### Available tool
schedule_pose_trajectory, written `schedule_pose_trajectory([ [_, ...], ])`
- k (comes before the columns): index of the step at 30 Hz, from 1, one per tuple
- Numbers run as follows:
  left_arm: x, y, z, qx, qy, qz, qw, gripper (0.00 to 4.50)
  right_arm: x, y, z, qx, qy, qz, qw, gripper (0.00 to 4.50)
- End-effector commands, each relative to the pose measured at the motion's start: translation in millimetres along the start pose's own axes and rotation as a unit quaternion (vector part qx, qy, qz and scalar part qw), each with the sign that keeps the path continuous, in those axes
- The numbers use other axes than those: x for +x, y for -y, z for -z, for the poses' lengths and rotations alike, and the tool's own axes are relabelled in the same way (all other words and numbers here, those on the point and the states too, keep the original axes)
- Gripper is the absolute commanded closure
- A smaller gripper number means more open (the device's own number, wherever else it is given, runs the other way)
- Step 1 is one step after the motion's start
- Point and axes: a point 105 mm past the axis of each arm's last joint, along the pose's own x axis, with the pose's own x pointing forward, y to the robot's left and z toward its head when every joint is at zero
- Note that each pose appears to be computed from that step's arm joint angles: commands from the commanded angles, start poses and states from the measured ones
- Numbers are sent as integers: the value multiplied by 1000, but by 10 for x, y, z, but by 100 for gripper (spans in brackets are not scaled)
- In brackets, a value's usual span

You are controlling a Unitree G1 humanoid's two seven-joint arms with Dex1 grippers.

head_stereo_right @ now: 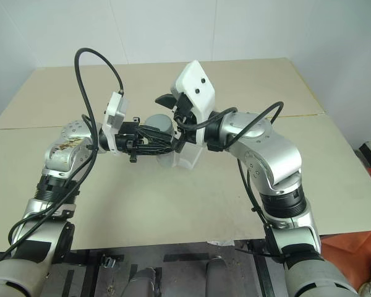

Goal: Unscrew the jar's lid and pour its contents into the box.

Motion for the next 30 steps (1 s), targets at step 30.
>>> schedule_pose_trajectory([
  [30, -287, 16, -185, 29, -15, -10, 999, 256, -576, 625, 146, -12, -51, 145, 988, 5],
])
